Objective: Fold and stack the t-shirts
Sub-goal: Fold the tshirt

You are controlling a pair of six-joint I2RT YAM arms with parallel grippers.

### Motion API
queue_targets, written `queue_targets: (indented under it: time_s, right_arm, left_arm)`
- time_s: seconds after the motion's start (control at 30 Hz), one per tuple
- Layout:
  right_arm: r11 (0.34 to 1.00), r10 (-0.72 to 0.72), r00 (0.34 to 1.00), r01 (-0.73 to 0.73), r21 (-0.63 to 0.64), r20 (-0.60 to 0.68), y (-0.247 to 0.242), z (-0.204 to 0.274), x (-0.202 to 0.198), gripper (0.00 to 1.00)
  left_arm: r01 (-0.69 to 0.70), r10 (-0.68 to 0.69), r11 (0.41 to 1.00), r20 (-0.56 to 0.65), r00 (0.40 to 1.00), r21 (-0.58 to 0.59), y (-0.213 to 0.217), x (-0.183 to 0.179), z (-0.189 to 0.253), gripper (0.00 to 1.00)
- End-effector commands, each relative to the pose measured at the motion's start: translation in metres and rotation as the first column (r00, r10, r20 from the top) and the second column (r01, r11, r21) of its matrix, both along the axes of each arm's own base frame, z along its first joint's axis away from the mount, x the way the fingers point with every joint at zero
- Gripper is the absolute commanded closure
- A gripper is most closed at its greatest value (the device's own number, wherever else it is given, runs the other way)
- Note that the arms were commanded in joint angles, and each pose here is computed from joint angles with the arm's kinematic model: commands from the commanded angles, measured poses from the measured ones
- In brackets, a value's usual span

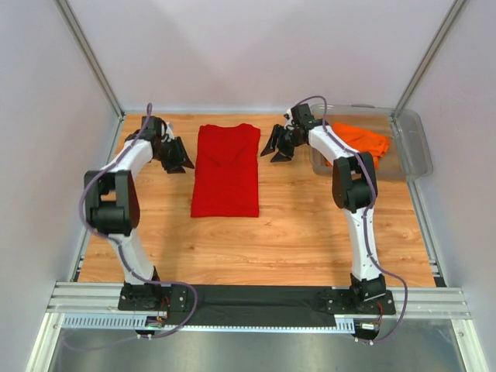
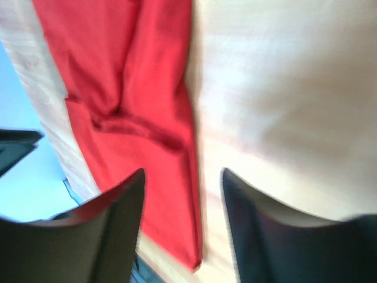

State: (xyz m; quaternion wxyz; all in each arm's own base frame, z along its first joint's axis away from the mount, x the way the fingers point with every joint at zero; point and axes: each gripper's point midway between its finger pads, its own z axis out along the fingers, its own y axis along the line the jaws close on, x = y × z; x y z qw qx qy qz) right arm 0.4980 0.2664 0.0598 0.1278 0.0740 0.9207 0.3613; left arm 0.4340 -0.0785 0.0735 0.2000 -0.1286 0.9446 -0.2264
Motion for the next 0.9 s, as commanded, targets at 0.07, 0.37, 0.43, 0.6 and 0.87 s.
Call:
queue_targets:
  time_s: [0.07, 0.37, 0.43, 0.6, 0.87]
  right_arm:
    - [0.993, 0.081, 0.997, -0.083, -0.08, -0.019, -0.004, 0.059, -0.084, 0.31]
    - [0.994, -0.104, 0.993, 0.103, 0.025, 0.063, 0.035, 0.05, -0.198, 0.2]
    - [0.994, -0.109, 0.994, 0.109, 0.025, 0.005, 0.036, 0.03, -0.216, 0.22]
    - [0.967, -0.22, 0.972, 0.228, 0.11, -0.081, 0.041, 0.009, -0.223, 0.34]
    - [0.921, -0.352, 0.919, 0.374, 0.111, -0.176, 0.053, -0.02, -0.22, 0.25]
  left_arm:
    - [-0.069, 0.066, 0.996, 0.06, 0.996, 0.058, 0.013, -0.071, 0.057, 0.48]
    - [-0.381, 0.394, 0.887, 0.0, 0.919, -0.261, -0.022, -0.163, 0.008, 0.46]
    - [-0.396, 0.403, 0.896, -0.007, 0.915, -0.2, -0.017, -0.168, 0.001, 0.45]
    - [-0.45, 0.451, 0.879, -0.028, 0.892, -0.157, -0.009, -0.173, -0.01, 0.44]
    - [-0.607, 0.581, 0.765, -0.178, 0.794, -0.213, -0.014, -0.17, -0.042, 0.42]
